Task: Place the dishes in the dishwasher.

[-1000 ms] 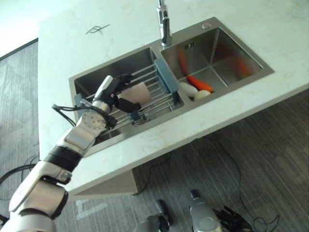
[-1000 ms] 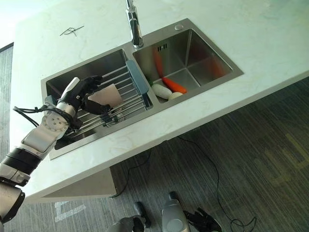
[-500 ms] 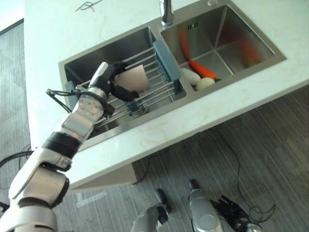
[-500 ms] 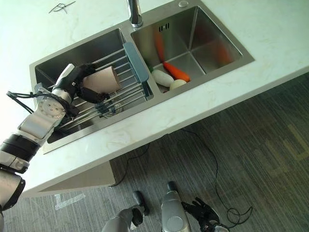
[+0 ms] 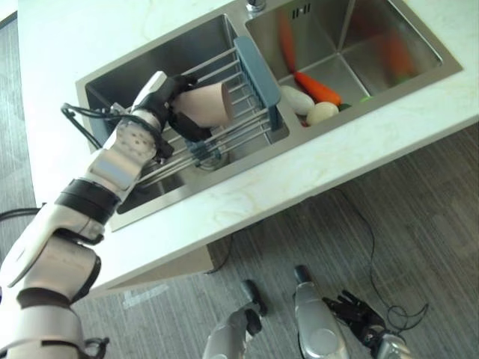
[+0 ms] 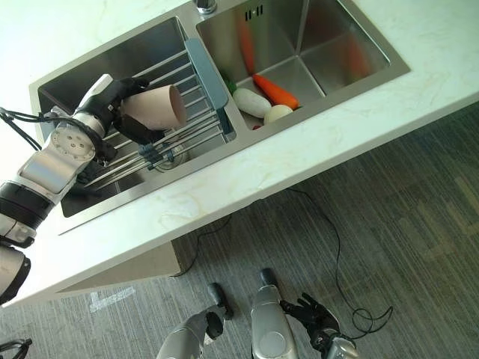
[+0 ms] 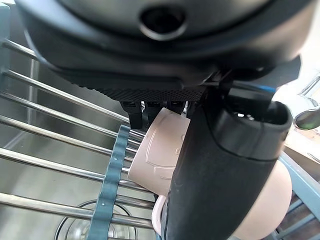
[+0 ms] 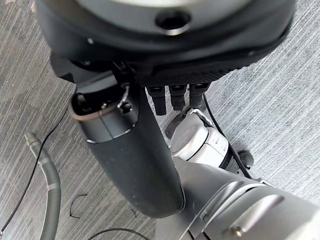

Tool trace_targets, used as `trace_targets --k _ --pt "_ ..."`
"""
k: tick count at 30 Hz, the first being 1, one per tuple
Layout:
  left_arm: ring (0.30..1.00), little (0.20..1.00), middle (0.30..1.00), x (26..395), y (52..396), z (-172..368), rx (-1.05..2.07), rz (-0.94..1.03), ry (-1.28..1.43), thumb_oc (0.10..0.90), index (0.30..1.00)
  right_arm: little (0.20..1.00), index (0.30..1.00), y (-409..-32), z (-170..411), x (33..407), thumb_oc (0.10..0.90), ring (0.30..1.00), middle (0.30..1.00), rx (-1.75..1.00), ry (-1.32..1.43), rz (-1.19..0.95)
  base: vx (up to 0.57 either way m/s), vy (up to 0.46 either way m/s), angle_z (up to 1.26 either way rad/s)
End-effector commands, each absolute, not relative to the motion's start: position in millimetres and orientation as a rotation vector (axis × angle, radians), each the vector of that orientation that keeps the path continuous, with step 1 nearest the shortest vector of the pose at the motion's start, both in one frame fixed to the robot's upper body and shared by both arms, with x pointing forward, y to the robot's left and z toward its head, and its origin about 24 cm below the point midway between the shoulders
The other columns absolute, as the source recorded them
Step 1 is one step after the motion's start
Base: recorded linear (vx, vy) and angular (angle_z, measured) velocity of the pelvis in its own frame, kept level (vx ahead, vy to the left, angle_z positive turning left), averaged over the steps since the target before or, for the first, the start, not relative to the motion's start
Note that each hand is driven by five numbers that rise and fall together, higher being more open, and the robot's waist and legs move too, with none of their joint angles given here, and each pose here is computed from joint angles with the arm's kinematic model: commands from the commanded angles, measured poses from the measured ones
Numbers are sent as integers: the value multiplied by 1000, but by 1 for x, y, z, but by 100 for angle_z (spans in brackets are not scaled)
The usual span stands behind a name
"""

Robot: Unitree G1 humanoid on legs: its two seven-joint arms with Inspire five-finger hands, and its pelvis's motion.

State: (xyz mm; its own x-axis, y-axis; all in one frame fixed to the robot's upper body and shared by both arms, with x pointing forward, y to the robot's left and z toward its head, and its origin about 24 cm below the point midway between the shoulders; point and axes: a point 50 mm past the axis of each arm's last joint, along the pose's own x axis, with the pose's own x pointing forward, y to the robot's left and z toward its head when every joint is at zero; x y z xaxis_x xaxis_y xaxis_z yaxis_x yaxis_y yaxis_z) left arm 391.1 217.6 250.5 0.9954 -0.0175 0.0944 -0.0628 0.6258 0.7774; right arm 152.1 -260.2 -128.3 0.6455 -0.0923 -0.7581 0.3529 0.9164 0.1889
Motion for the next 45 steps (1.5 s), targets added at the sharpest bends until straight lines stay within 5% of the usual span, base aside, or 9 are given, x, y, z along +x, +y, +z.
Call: trace_targets --k 1,2,4,17,36,45 --pt "900 900 900 383 231 299 991 118 -226 800 900 900 900 -266 -126 146 800 900 900 340 812 -258 0 0 0" --pt "799 799 799 383 230 300 1022 113 -224 733 799 900 900 -268 -126 147 800 900 900 339 806 -262 0 0 0" --pt "300 300 300 383 227 305 1094 109 -244 400 300 900 900 -270 -124 148 800 900 900 338 800 -266 0 0 0" --pt "300 300 300 367 202 316 1294 33 -385 400 300 900 900 -272 -128 138 800 900 900 374 801 -319 11 0 3" --pt "300 300 300 317 276 330 1008 535 -754 400 300 900 900 -255 -156 69 800 900 900 365 1026 -408 60 -37 18" --pt "300 300 300 274 297 269 913 658 -740 400 300 900 900 -257 -160 45 800 900 900 266 1141 -358 -34 37 69"
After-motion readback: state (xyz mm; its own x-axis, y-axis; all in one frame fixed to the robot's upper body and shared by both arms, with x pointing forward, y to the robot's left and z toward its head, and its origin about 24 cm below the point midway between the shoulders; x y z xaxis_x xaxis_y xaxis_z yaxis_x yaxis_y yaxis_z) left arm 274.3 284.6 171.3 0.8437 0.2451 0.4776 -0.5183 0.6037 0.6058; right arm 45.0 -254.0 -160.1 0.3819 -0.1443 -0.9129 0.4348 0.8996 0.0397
